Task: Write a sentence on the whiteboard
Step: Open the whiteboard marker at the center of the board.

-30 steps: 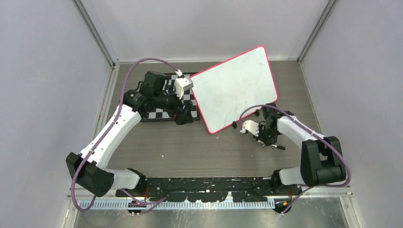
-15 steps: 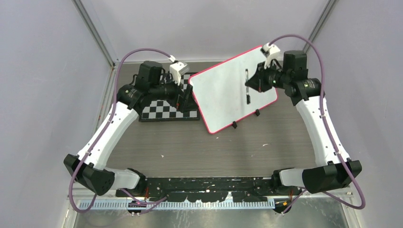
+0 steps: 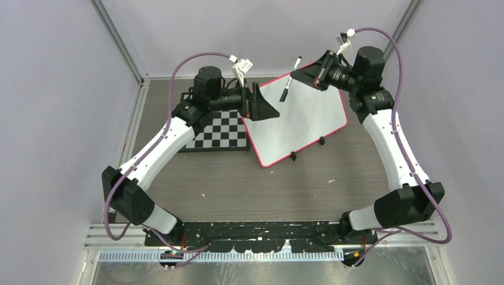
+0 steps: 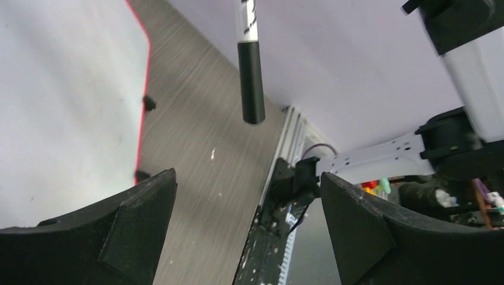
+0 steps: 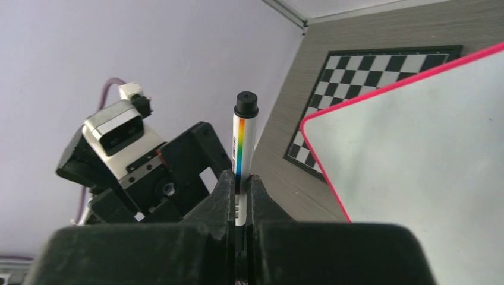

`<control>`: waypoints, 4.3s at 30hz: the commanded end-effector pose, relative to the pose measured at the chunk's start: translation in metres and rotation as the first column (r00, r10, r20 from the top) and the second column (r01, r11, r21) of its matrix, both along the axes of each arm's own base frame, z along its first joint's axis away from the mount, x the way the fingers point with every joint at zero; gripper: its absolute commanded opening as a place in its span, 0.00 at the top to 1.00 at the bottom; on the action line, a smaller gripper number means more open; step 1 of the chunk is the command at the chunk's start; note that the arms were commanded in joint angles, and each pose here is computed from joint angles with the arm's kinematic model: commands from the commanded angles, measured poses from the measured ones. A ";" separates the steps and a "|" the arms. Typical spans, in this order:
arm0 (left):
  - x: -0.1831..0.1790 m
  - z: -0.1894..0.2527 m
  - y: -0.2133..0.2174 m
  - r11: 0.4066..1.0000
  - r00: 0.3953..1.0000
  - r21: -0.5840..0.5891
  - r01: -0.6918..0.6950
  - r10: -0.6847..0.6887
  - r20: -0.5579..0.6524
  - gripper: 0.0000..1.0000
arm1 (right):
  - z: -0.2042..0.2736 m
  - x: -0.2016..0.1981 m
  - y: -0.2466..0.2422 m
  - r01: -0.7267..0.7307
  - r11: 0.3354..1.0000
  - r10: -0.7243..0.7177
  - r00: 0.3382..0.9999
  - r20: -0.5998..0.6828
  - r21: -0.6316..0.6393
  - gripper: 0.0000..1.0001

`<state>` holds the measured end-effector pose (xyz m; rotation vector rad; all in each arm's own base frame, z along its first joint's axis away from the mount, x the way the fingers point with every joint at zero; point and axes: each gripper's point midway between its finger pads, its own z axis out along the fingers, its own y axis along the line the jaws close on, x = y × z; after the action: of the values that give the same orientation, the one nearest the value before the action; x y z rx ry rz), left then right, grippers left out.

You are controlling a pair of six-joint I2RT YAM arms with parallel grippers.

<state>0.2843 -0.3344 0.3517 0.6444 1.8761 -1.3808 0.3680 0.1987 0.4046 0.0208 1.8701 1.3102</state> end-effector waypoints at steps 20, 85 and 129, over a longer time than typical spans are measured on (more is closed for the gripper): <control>-0.004 0.045 -0.024 0.964 0.992 -0.239 0.113 -0.122 -0.021 1.00 | 0.046 -0.057 0.025 -0.219 0.971 0.204 0.967 0.153 0.092 0.77; -0.124 -0.053 -0.007 0.759 0.768 0.180 0.626 -0.640 0.026 1.00 | -0.070 -0.210 0.024 -0.688 0.631 0.706 0.701 -0.100 -0.359 0.66; -0.117 -0.065 0.015 0.795 0.806 0.165 0.584 -0.592 0.000 1.00 | -0.071 -0.193 0.017 -0.641 0.662 0.655 0.746 -0.116 -0.388 1.00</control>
<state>0.1540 -0.3358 0.2934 1.4710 1.8057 -1.6721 0.1711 0.2227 0.3242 -1.0095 2.1828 1.3617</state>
